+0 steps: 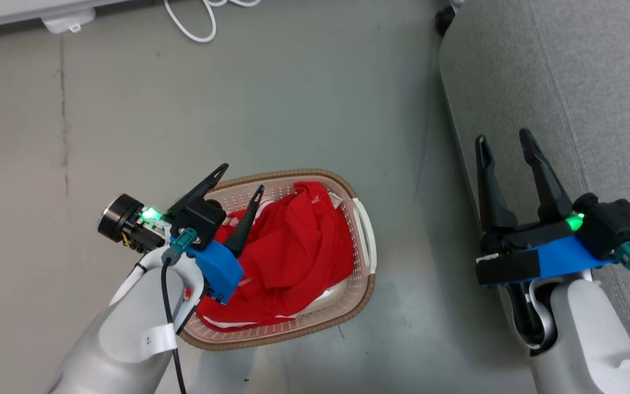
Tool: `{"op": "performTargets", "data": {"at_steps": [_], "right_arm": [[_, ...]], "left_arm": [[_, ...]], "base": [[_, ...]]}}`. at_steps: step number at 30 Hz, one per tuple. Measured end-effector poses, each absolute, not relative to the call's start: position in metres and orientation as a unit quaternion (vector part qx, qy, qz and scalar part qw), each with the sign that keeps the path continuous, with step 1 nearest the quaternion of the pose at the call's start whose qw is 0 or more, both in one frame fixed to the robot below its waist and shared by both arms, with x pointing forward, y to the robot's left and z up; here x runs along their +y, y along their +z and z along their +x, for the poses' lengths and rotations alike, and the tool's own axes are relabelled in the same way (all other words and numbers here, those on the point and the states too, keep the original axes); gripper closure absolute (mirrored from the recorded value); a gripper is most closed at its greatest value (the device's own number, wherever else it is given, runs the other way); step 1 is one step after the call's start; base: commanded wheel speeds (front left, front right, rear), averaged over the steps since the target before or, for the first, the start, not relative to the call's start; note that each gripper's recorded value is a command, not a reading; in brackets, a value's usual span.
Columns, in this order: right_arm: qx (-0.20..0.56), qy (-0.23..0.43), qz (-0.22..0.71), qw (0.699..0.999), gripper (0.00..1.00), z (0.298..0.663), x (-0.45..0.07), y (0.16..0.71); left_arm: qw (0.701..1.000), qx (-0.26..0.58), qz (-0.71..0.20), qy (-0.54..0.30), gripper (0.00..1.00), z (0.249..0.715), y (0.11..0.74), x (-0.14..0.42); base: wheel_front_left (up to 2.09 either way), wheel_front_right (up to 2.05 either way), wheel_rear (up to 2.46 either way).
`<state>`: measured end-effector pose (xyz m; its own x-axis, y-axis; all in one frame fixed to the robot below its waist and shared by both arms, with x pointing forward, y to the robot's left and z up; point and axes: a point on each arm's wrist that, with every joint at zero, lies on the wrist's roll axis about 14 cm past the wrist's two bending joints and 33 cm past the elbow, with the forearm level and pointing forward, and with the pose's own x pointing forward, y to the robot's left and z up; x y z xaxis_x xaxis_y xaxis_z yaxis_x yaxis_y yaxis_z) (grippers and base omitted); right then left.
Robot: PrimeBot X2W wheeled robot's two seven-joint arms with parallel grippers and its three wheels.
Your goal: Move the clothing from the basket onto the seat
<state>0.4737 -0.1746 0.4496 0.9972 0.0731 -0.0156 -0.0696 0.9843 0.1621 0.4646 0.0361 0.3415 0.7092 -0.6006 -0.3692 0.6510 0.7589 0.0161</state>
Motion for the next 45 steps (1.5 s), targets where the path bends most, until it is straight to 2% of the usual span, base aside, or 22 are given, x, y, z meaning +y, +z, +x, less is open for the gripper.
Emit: {"op": "performTargets", "data": {"at_steps": [15, 25, 45], "right_arm": [[0.048, 0.033, 0.074, 0.996, 0.00, 0.509, -0.182, 0.396], [0.087, 0.028, 0.058, 0.994, 0.00, 0.513, -0.188, 0.351], [0.141, 0.024, 0.048, 0.989, 0.00, 0.510, -0.194, 0.285]], "left_arm": [[0.833, 0.308, 0.124, -0.442, 0.00, 0.444, 0.215, 0.013], [0.777, 0.371, 0.149, -0.487, 0.00, 0.418, 0.150, 0.012], [0.709, 0.462, 0.186, -0.499, 0.00, 0.395, 0.060, 0.036]], "base": [[0.00, 0.00, 0.00], [0.00, 0.00, 0.00], [0.00, 0.00, 0.00]]}}
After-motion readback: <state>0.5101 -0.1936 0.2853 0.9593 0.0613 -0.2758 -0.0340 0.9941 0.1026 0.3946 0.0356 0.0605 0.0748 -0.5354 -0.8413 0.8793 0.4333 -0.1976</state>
